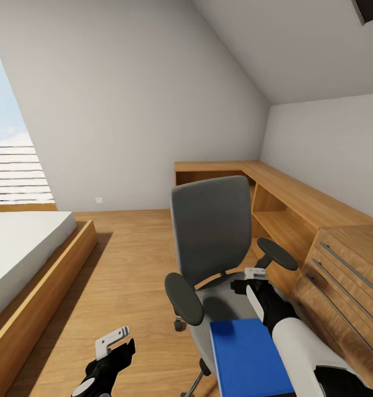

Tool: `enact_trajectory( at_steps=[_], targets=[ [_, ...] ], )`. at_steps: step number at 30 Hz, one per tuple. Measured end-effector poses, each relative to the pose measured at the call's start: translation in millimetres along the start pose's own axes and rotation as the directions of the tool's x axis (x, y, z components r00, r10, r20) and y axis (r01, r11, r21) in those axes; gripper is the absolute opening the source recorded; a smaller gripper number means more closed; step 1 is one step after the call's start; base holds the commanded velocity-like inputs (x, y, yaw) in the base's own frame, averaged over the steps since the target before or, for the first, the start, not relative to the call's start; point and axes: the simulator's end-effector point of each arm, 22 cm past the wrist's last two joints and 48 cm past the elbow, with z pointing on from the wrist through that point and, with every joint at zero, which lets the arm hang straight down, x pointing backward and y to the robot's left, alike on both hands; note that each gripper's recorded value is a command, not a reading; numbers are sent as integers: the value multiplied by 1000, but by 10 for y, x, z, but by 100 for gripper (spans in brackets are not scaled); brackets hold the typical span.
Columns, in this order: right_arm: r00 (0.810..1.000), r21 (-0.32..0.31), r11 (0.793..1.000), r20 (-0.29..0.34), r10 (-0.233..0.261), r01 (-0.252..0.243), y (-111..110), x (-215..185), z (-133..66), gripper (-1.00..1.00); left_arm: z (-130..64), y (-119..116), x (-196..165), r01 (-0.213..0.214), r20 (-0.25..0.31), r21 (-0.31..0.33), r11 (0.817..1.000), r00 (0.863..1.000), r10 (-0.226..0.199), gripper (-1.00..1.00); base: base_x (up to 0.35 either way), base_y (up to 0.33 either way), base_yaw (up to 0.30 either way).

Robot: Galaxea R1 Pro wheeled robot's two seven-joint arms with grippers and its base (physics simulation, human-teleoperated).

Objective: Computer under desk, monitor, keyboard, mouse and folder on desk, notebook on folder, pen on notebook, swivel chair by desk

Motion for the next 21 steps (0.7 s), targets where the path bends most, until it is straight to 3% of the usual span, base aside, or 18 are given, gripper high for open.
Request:
enact_trajectory(
  at_steps=[12,21],
  targets=[
    [1000,12,1000,21,14,-14,-102,31,-202,100,1,4,-2,-1,0,-1,1000,1000,1,100,0,0,0],
    [997,3,999,60,54,-54,-184,28,-587,100,1,3,-2,0,0,-1,1000,1000,0,100,0,0,0]
  ],
)
